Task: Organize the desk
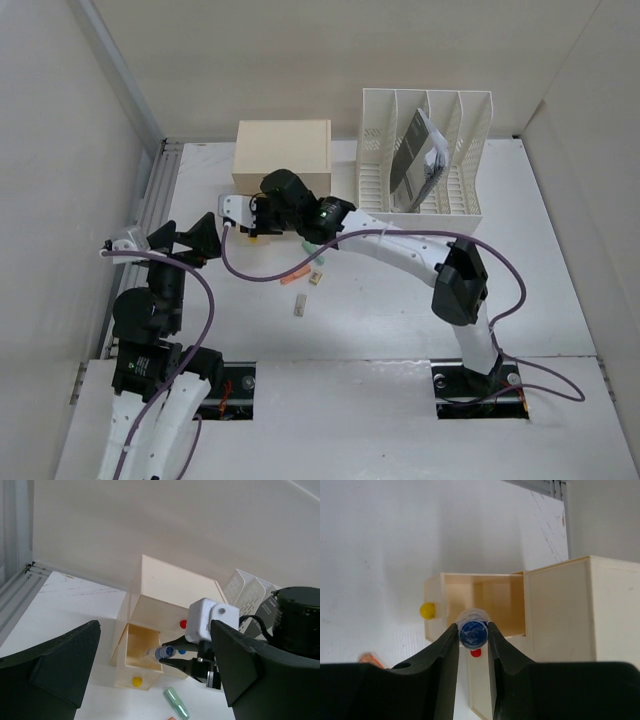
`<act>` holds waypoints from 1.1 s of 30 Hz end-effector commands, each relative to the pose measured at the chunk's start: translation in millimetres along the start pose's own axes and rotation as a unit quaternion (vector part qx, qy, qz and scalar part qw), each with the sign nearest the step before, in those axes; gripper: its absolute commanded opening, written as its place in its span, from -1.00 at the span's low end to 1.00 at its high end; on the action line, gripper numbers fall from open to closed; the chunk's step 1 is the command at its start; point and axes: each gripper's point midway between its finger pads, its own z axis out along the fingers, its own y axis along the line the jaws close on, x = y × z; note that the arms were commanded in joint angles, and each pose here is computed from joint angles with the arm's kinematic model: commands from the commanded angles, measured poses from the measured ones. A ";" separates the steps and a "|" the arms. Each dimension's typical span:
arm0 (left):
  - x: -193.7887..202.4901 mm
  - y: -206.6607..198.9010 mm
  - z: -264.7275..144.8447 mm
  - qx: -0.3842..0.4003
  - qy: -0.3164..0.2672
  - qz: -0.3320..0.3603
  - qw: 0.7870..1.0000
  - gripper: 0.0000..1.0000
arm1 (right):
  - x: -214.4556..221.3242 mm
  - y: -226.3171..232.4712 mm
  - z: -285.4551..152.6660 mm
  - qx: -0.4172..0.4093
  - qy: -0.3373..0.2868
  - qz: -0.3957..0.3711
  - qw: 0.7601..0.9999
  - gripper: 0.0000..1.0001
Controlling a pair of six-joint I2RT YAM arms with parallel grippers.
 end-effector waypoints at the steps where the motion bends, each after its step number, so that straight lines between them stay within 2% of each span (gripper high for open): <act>1: -10.5 -1.0 0.2 0.000 -0.024 -0.007 1.000 0.80 | -30.0 -30.3 -6.9 0.058 -0.024 -0.032 0.998 -0.86; 12: -10.5 -1.0 0.2 0.000 -0.024 -0.007 1.000 0.80 | -12.3 -21.4 15.1 0.121 0.047 -0.122 0.984 -0.81; 15: -10.5 -1.0 0.2 0.000 -0.024 -0.007 1.000 0.80 | -4.3 -20.7 21.8 0.124 0.061 -0.127 0.982 -0.63; 17: -10.5 -1.0 0.2 0.000 -0.024 -0.007 1.000 0.80 | -3.6 -20.1 24.8 0.123 0.062 -0.127 0.982 -0.35; 22: -10.5 -1.0 0.2 0.000 -0.024 -0.007 1.000 0.80 | -7.2 -15.8 24.3 0.117 0.062 -0.129 0.983 0.06; 28: -10.5 -1.0 0.2 0.000 -0.024 -0.007 1.000 0.80 | -18.9 -24.2 10.0 0.128 0.051 -0.118 0.983 0.21; 33: -10.5 -1.0 0.2 0.000 -0.024 -0.007 1.000 0.80 | -31.1 -30.3 -3.9 0.132 0.037 -0.100 0.985 0.23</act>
